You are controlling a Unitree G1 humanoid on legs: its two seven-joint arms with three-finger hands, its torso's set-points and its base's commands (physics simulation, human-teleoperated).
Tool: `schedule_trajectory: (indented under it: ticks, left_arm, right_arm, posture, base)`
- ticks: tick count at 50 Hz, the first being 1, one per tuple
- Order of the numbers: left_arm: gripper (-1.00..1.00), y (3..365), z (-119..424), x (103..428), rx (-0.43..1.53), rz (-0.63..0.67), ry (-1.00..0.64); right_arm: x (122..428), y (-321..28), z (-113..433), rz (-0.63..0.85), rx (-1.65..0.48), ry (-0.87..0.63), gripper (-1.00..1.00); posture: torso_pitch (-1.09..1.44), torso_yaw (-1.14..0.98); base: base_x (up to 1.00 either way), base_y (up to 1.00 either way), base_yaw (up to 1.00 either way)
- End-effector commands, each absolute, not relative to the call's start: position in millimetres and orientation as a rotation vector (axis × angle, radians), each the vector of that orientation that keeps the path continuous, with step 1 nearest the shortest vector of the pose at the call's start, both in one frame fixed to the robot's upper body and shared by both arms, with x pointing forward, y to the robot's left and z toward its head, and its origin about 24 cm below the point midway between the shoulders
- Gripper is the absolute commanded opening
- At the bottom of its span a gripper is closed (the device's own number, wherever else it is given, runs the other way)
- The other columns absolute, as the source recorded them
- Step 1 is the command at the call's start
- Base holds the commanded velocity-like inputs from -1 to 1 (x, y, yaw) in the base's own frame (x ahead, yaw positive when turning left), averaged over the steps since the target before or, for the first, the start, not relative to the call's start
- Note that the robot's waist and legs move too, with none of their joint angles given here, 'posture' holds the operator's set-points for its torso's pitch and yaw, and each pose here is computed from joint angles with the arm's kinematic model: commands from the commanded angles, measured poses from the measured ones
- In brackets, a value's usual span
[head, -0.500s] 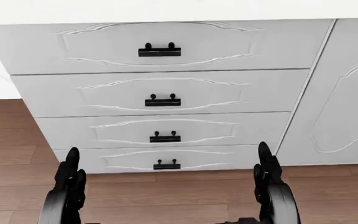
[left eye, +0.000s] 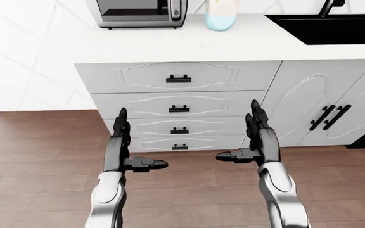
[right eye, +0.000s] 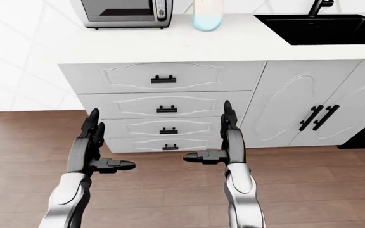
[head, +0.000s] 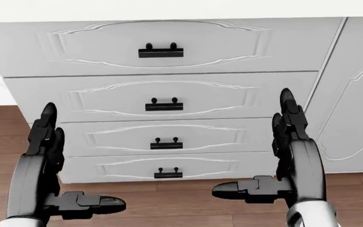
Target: Open the toaster oven door.
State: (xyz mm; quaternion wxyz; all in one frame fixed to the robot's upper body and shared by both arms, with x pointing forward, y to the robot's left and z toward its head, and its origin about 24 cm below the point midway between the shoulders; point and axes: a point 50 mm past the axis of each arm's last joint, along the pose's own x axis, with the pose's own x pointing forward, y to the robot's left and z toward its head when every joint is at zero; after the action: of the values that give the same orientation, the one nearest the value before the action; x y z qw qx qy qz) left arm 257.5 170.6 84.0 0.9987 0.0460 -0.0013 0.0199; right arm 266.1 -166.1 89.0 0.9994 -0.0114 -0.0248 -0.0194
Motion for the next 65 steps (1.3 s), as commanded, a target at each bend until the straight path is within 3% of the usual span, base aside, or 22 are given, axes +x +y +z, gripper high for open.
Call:
schedule_trajectory:
  ticks: [1,13,24,65]
  left_arm:
    - [1.00,171,104,259,0.097,0.037,-0.059]
    - [1.00,169,188,266,0.127,0.030,-0.174]
    - [1.00,177,223,268,0.128,0.052,-0.230]
    - [1.00,173,217,267,0.122,0.053,-0.225]
  right_arm:
    - [268,-166,110,-0.037,-0.025,-0.119,1.00]
    - [269,-168,176,-0.037,-0.031,-0.221,1.00]
    - [267,-167,211,-0.039,0.006,-0.277,1.00]
    - [260,-164,207,0.001,0.052,-0.281,1.00]
  posture:
    - [0.00,0.00]
    - [0.00,0.00]
    - [0.00,0.00]
    - [0.00,0.00]
  base:
    - [0.00,0.00,0.00]
    - [0.00,0.00,0.00]
    - [0.00,0.00,0.00]
    - [0.20,0.00,0.00]
